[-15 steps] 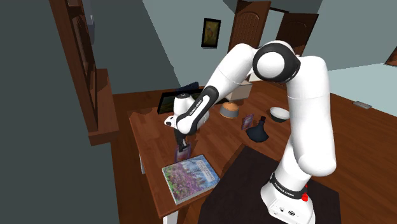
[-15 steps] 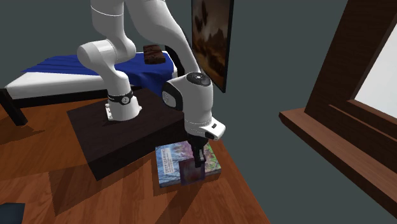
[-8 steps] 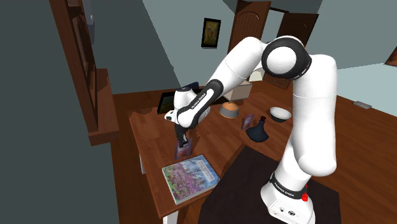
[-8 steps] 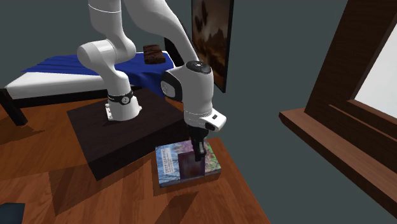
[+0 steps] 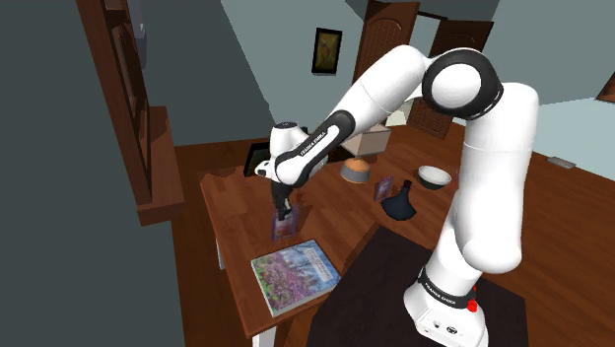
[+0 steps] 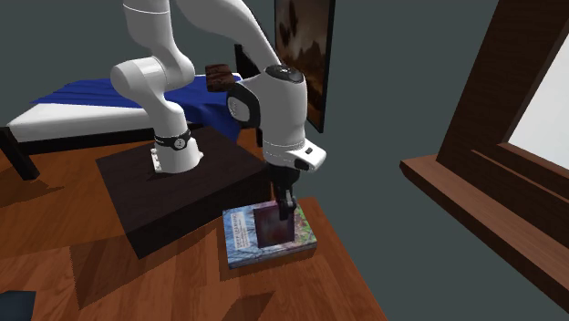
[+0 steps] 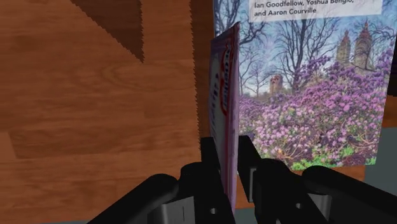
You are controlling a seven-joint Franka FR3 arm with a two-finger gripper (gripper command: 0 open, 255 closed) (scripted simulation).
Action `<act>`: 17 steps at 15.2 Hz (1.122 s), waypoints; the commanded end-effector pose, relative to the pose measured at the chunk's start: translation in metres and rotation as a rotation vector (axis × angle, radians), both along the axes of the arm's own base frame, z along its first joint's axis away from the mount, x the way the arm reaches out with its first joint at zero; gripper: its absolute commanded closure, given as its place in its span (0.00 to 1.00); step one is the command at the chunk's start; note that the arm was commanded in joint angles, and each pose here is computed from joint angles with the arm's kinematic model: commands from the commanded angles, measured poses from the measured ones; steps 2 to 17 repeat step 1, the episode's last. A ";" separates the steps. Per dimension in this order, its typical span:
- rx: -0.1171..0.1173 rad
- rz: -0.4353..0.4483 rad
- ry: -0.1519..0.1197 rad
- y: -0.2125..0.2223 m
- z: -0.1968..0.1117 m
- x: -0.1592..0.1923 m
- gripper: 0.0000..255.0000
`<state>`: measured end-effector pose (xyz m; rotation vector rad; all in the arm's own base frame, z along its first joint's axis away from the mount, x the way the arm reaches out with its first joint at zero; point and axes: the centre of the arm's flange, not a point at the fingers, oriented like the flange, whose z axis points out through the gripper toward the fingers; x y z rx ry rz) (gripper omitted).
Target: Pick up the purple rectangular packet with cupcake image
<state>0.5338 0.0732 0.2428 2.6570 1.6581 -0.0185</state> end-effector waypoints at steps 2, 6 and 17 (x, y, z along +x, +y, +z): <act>0.000 0.000 0.000 0.000 0.003 0.000 1.00; 0.000 0.000 0.000 0.000 0.003 0.000 1.00; 0.000 0.000 0.000 0.000 0.003 0.000 1.00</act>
